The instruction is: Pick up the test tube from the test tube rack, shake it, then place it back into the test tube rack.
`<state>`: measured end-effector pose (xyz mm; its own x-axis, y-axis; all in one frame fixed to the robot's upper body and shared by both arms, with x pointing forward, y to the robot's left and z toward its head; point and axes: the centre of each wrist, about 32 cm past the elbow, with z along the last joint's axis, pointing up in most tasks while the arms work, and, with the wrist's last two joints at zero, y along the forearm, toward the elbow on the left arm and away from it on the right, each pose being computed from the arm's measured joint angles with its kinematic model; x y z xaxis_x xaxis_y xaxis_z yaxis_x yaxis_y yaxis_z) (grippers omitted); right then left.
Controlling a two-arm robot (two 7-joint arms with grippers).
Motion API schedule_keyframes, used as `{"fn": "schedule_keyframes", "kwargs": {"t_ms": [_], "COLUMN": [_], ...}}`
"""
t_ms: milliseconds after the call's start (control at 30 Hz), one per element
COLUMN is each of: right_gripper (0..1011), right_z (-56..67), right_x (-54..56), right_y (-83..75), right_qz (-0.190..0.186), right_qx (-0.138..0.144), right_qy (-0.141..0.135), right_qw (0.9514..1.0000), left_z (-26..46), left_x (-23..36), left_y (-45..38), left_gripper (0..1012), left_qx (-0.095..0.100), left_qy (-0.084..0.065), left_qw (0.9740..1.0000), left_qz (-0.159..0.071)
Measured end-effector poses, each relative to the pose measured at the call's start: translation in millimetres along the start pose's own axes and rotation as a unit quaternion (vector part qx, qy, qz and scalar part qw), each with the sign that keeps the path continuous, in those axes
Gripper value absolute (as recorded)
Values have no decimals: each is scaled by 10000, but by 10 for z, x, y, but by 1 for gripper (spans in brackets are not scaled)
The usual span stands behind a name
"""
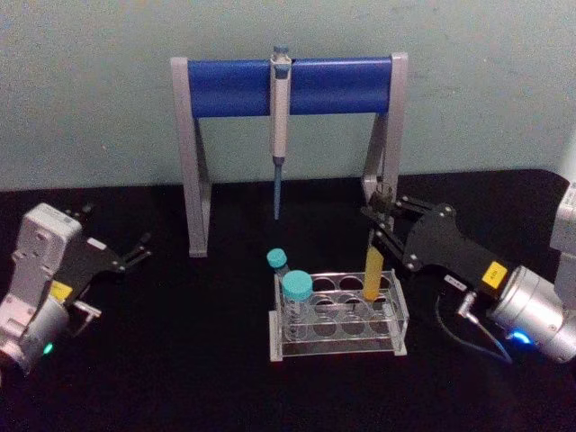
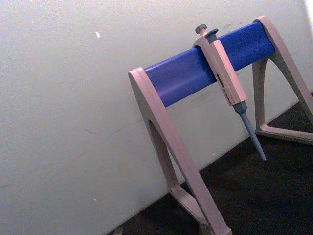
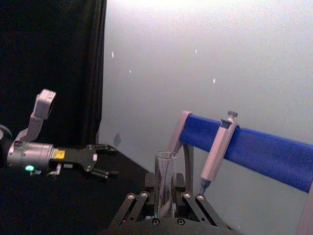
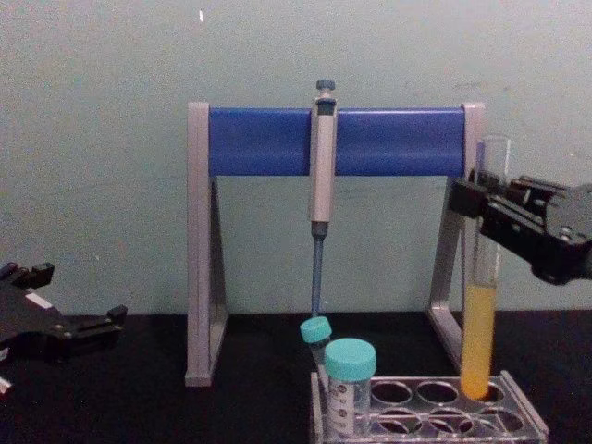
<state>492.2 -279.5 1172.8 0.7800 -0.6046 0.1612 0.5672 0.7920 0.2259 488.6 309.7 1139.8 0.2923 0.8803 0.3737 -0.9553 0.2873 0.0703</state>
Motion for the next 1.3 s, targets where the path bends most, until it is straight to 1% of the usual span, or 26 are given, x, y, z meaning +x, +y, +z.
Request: {"fn": "schedule_keyframes", "kwargs": {"t_ms": [133, 167, 233, 300, 333, 433, 533, 633, 733, 867, 1033, 1100, 1300], "right_gripper": [237, 237, 237, 237, 237, 237, 237, 237, 237, 237, 237, 237, 237], "right_z": [45, 71, 79, 101, 101, 128, 141, 136, 110, 81, 39, 19, -10], "right_x": [-2, 4, 5, 13, 13, 41, 64, 85, 112, 124, 140, 132, 97], "right_y": [-77, -130, -146, -214, -214, -278, -285, -269, -220, -159, -47, 3, 75], "right_qz": [-1, -45, -65, -185, -185, -387, -506, -580, -630, -583, -435, -346, -131], "right_qx": [-142, -220, -239, -293, -293, -298, -248, -178, -60, 34, 123, 145, 167], "right_qy": [-4, -15, -20, -39, -39, -76, -88, -55, 46, 149, 286, 345, 455], "right_qw": [9999, 9997, 9997, 9994, 9994, 9988, 9984, 9981, 9980, 9982, 9986, 9987, 9987], "left_z": [0, 0, 0, 0, 0, 0, 0, 0, 0, 0, 0, 0, 0], "left_x": [0, 0, 0, 0, 0, 0, 0, 0, 0, 0, 0, 0, 0], "left_y": [0, 0, 0, 0, 0, 0, 0, 0, 0, 0, 0, 0, 0], "left_gripper": [1001, 1001, 1001, 1001, 1001, 1001, 1001, 1001, 1001, 1001, 1001, 1001, 1001], "left_qx": [0, 0, 0, 0, 0, 0, 0, 0, 0, 0, 0, 0, 0], "left_qy": [0, 0, 0, 0, 0, 0, 0, 0, 0, 0, -1, 0, 0], "left_qw": [10000, 10000, 10000, 10000, 10000, 10000, 10000, 10000, 10000, 10000, 10000, 10000, 10000], "left_qz": [0, 0, 0, 0, 0, 0, 0, 0, 0, 0, 0, 0, 0]}}
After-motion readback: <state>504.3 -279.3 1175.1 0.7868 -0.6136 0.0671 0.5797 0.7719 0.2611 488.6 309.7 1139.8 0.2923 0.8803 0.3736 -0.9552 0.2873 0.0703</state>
